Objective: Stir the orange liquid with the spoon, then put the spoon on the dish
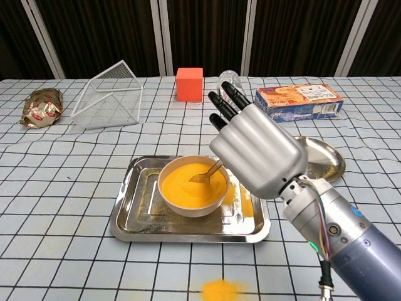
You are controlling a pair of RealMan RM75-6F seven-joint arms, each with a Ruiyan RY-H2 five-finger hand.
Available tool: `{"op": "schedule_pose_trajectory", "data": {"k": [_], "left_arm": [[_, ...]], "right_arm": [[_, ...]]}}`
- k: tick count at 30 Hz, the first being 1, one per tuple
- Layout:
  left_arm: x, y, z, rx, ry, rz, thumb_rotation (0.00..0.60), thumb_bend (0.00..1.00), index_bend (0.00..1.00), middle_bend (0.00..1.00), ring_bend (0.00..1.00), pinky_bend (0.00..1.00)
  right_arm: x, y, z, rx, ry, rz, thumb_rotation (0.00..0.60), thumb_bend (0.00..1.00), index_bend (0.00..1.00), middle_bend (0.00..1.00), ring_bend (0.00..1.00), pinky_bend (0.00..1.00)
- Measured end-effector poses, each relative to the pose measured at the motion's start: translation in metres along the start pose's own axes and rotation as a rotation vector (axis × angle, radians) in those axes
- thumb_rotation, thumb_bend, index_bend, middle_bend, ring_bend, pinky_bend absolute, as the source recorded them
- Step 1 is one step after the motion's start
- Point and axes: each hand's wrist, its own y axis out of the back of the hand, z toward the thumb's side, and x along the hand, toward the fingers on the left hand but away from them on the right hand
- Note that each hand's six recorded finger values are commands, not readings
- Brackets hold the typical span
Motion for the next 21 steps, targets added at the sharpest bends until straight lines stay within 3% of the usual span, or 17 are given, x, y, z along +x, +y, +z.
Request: {"op": "schedule_pose_trajectory", "data": {"k": [21], "left_arm": [[0.000, 0.000, 0.000, -0.002, 0.002, -0.001, 0.600, 0.00, 0.00, 0.00, 0.00, 0.02]], "right_arm": [[-0.027, -0.001, -0.027, 0.031, -0.068, -0.008, 0.600, 0.79, 0.78, 0.27, 0.00, 0.00]]}}
